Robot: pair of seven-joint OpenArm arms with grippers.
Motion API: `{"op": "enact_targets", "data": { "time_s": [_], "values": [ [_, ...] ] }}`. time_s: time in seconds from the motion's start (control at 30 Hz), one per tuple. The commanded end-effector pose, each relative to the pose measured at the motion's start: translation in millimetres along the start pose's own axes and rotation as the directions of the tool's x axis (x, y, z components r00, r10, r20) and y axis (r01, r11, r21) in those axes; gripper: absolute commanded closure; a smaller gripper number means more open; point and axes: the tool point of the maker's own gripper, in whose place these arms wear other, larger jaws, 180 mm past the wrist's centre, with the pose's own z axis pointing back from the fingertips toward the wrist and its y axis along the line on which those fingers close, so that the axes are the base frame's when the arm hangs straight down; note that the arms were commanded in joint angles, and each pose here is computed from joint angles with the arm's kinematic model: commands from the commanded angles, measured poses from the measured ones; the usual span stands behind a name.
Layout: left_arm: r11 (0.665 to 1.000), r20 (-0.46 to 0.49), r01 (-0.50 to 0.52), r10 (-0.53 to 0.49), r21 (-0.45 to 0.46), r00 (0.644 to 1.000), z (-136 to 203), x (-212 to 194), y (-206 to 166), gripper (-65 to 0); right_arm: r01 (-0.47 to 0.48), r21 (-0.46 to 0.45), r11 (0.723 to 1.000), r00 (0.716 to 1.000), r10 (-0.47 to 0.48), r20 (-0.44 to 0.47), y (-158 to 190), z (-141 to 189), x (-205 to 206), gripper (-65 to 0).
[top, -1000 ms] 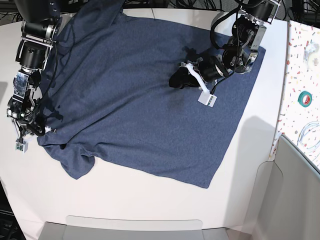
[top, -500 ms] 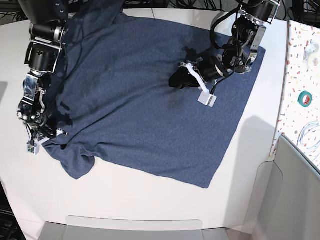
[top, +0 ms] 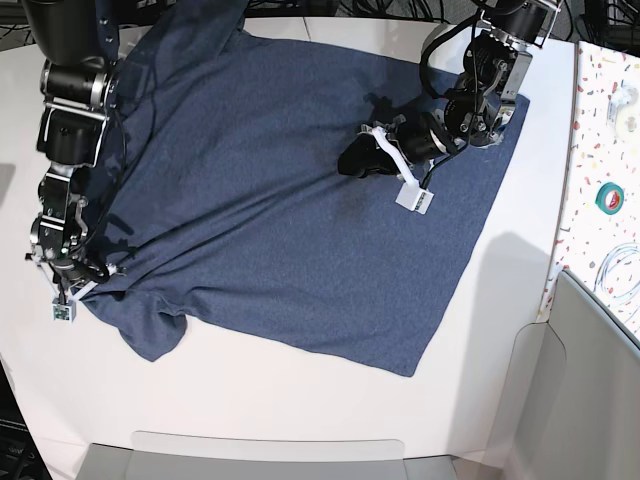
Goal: Layout the t-shirt on the table in an organized manner, then fold the t-shirt properly
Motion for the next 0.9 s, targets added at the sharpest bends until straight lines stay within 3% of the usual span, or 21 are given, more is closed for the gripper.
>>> {"op": "enact_targets", "data": {
  "time_s": [0.0, 0.23, 0.33, 0.57, 0.7, 0.8, 0.87],
  "values": [
    [0.984, -0.210, 0.003, 0.035, 0.177, 0.977, 12.0, -55.2, 41.2, -5.0, -0.013, -0.066, 0.998, 1.000, 0.012, -0.009, -23.9, 2.9, 12.3, 0.0],
    [0.982, -0.216, 0.011, 0.031, 0.189, 0.976, 16.5, -55.7, 46.7, -5.0, -0.038, -0.128, 0.991, 0.999, 0.041, 0.019, -47.8, 5.5, 57.5, 0.0],
    [0.981, -0.217, 0.012, 0.030, 0.191, 0.976, 17.4, -55.6, 47.8, -5.0, -0.042, -0.135, 0.990, 0.995, 0.053, 0.083, -48.8, 7.5, 76.3, 0.0],
    [0.986, -0.189, 0.035, -0.003, 0.163, 0.982, 15.9, -42.5, 35.8, -5.4, -0.011, -0.094, 0.995, 0.980, 0.030, 0.195, -26.0, 11.1, 109.1, 0.0],
    [0.990, -0.155, 0.069, -0.049, 0.121, 0.987, 15.7, -25.8, 16.2, -12.9, 0.045, -0.035, 0.998, 0.974, -0.036, 0.222, -6.6, 16.2, 115.1, 0.0],
    [0.993, -0.130, 0.079, -0.067, 0.092, 0.989, 12.3, -18.0, 2.2, -18.7, 0.094, 0.017, 0.995, 0.970, -0.095, 0.222, 0.9, 30.5, 111.9, -8.1],
    [0.993, -0.109, 0.078, -0.068, 0.090, 0.992, 13.3, -11.0, 0.0, -18.7, 0.118, 0.052, 0.992, 0.961, -0.127, 0.246, 2.6, 48.0, 111.2, -11.3]
  ]
}}
